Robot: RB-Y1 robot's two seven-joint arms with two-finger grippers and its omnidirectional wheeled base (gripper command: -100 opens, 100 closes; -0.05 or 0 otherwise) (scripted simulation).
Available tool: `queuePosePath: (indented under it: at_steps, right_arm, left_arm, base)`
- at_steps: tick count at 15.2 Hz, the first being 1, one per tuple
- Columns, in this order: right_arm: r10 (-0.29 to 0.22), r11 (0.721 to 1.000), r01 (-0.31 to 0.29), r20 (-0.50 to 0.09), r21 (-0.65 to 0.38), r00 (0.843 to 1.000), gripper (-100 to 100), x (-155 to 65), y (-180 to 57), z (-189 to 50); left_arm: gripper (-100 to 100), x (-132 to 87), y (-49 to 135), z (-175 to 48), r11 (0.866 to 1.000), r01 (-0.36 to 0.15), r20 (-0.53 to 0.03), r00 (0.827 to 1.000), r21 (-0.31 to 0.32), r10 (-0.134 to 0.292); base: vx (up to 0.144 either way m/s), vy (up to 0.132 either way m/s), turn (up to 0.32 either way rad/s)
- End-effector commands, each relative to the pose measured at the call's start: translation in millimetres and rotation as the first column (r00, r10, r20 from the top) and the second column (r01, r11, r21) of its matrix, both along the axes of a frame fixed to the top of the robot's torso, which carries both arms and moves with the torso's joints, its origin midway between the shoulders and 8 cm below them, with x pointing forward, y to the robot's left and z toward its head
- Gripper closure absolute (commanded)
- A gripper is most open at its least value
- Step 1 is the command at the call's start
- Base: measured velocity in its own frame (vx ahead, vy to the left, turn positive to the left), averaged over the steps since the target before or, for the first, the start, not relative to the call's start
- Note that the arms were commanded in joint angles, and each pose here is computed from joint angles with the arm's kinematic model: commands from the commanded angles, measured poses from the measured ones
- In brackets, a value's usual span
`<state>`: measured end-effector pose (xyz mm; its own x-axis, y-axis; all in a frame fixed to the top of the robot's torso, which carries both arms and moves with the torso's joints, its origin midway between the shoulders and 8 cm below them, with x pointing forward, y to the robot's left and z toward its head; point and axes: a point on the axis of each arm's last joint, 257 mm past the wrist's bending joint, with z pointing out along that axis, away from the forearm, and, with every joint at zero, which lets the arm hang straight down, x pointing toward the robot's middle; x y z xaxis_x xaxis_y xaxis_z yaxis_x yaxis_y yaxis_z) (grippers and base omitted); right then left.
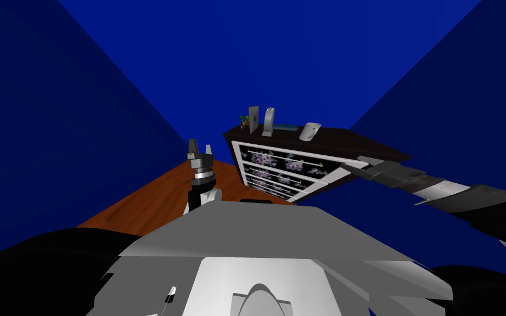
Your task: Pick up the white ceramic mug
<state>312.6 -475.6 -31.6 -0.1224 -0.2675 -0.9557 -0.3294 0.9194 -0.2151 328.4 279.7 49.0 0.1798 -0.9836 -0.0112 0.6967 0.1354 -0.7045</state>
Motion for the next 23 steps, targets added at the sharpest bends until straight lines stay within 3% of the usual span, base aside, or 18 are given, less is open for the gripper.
queuePosePath:
  at_steps: [1, 3, 6, 8, 11, 13, 14, 15, 16, 18, 19, 20, 21, 22, 23]
  right_arm:
    - [-0.004, 0.995, 0.001, -0.033, -0.103, 0.999, -100, 1, -14, 2]
    - [0.014, 0.991, -0.017, -0.022, -0.132, 1.0, -100, 7, -11, 13]
    - [0.011, 0.962, -0.027, -0.062, -0.271, 0.998, -100, 12, -27, 20]
    - [0.029, 0.955, -0.044, -0.055, -0.292, 0.998, -100, 18, -23, 29]
    - [0.036, 0.908, -0.072, -0.093, -0.414, 0.995, -100, 27, -33, 36]
    - [0.048, 0.9, -0.079, -0.082, -0.429, 0.995, -100, 32, -30, 44]
    - [0.053, 0.87, -0.093, -0.095, -0.484, 0.994, -100, 37, -33, 50]
    - [0.059, 0.867, -0.097, -0.093, -0.489, 0.994, -100, 40, -31, 52]
    - [0.06, 0.839, -0.111, -0.112, -0.532, 0.992, -100, 44, -35, 53]
    - [0.07, 0.832, -0.115, -0.103, -0.542, 0.992, -100, 48, -32, 60]
    - [0.081, 0.798, -0.134, -0.116, -0.587, 0.99, -100, 56, -31, 65]
    - [0.082, 0.797, -0.133, -0.112, -0.59, 0.99, -100, 56, -31, 67]
    - [0.092, 0.764, -0.151, -0.126, -0.627, 0.988, -100, 63, -30, 70]
    - [0.094, 0.761, -0.149, -0.12, -0.631, 0.988, -100, 64, -30, 73]
    - [0.105, 0.727, -0.165, -0.129, -0.666, 0.986, -100, 72, -28, 78]
  left_arm:
    - [0, 0, 0.0, 0, 1.0, 0.0, 0.0, 1.0, 0.0, 0.0]
    - [0, 0, 0.0, 0, 1.0, 0.0, 0.0, 1.0, 0.0, 0.0]
    - [0, 0, 0.0, 0, 1.0, 0.0, 0.0, 1.0, 0.0, 0.0]
    - [0, 0, 0.0, 0, 1.0, 0.0, 0.0, 1.0, 0.0, 0.0]
    - [0, 0, 0.0, 0, 1.0, 0.0, 0.0, 1.0, 0.0, 0.0]
    - [0, 0, 0.0, 0, 1.0, 0.0, 0.0, 1.0, 0.0, 0.0]
    - [0, 0, 0.0, 0, 1.0, 0.0, 0.0, 1.0, 0.0, 0.0]
    - [0, 0, 0.0, 0, 1.0, 0.0, 0.0, 1.0, 0.0, 0.0]
    - [0, 0, 0.0, 0, 1.0, 0.0, 0.0, 1.0, 0.0, 0.0]
    - [0, 0, 0.0, 0, 1.0, 0.0, 0.0, 1.0, 0.0, 0.0]
    - [0, 0, 0.0, 0, 1.0, 0.0, 0.0, 1.0, 0.0, 0.0]
    - [0, 0, 0.0, 0, 1.0, 0.0, 0.0, 1.0, 0.0, 0.0]
    - [0, 0, 0.0, 0, 1.0, 0.0, 0.0, 1.0, 0.0, 0.0]
    - [0, 0, 0.0, 0, 1.0, 0.0, 0.0, 1.0, 0.0, 0.0]
    - [0, 0, 0.0, 0, 1.0, 0.0, 0.0, 1.0, 0.0, 0.0]
  base:
    - [0.049, 0.101, -0.083]
    - [0.039, 0.083, -0.055]
    - [0.038, 0.086, -0.075]
    - [0.035, 0.079, -0.058]
    - [0.04, 0.078, -0.067]
    - [0.035, 0.079, -0.049]
    - [0.025, 0.067, -0.047]
    - [0.03, 0.072, -0.058]
    - [0.042, 0.079, -0.079]
    - [0.04, 0.073, -0.044]
    - [0.032, 0.057, -0.048]
    - [0.033, 0.061, -0.05]
    - [0.043, 0.074, -0.072]
    - [0.047, 0.082, -0.06]
    - [0.044, 0.098, -0.061]
